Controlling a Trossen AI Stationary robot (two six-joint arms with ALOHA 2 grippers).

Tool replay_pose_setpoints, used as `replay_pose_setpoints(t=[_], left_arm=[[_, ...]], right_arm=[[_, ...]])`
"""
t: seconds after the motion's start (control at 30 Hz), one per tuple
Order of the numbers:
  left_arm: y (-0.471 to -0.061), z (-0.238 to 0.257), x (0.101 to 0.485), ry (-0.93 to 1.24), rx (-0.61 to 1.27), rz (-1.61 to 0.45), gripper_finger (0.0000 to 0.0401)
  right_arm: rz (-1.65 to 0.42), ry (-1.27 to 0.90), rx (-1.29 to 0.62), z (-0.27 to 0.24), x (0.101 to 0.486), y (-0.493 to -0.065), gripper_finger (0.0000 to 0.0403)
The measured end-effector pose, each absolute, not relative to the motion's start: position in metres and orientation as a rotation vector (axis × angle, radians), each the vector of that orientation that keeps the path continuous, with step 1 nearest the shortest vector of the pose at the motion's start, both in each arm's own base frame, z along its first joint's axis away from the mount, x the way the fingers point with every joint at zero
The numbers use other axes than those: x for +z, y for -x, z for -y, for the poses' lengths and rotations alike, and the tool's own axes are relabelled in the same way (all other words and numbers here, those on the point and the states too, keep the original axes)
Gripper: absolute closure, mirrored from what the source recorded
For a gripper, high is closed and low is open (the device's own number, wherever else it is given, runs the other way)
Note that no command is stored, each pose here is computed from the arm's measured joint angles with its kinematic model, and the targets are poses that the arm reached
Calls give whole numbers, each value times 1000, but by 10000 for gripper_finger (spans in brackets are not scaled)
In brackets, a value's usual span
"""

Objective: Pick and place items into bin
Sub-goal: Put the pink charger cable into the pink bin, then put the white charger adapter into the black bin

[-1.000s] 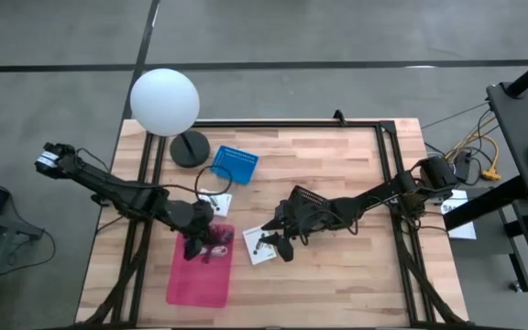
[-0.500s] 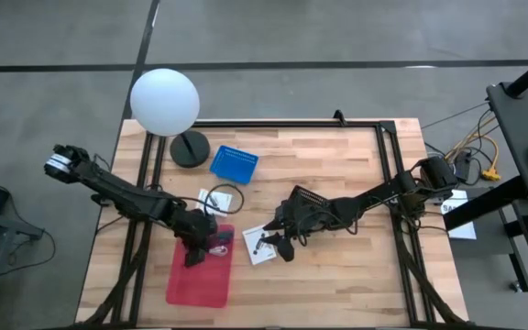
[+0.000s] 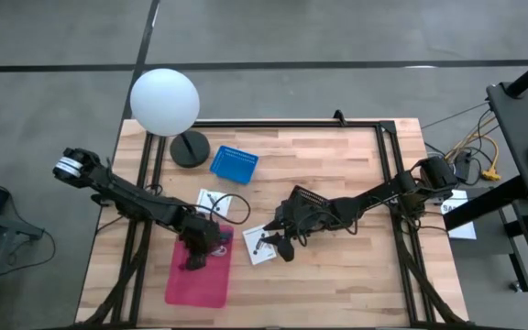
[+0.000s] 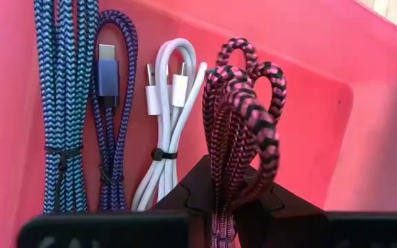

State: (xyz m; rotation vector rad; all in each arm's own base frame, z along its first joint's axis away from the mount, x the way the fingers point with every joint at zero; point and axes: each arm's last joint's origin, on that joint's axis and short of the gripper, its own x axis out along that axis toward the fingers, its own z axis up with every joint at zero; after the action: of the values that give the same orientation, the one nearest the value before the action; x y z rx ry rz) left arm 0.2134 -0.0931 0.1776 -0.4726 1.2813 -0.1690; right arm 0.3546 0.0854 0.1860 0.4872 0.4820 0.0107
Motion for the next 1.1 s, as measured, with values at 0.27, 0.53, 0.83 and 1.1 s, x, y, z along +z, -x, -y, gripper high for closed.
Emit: replay_pose_setpoints(t=[0.27, 0.53, 0.83, 1.1], left_arm=[[-213, 92, 180, 456, -143, -1253, 273], [-212, 92, 199, 484, -181, -1182, 211], [-199, 80, 237, 451, -95, -924, 210], [-182, 69, 271, 473, -49, -647, 210]], right_arm=[[-488, -486, 9, -85, 186, -354, 219], [-546, -466, -3, -85, 180, -352, 220], [-639, -301, 72, -87, 174, -347, 198], [-842, -132, 106, -86, 174, -342, 124]])
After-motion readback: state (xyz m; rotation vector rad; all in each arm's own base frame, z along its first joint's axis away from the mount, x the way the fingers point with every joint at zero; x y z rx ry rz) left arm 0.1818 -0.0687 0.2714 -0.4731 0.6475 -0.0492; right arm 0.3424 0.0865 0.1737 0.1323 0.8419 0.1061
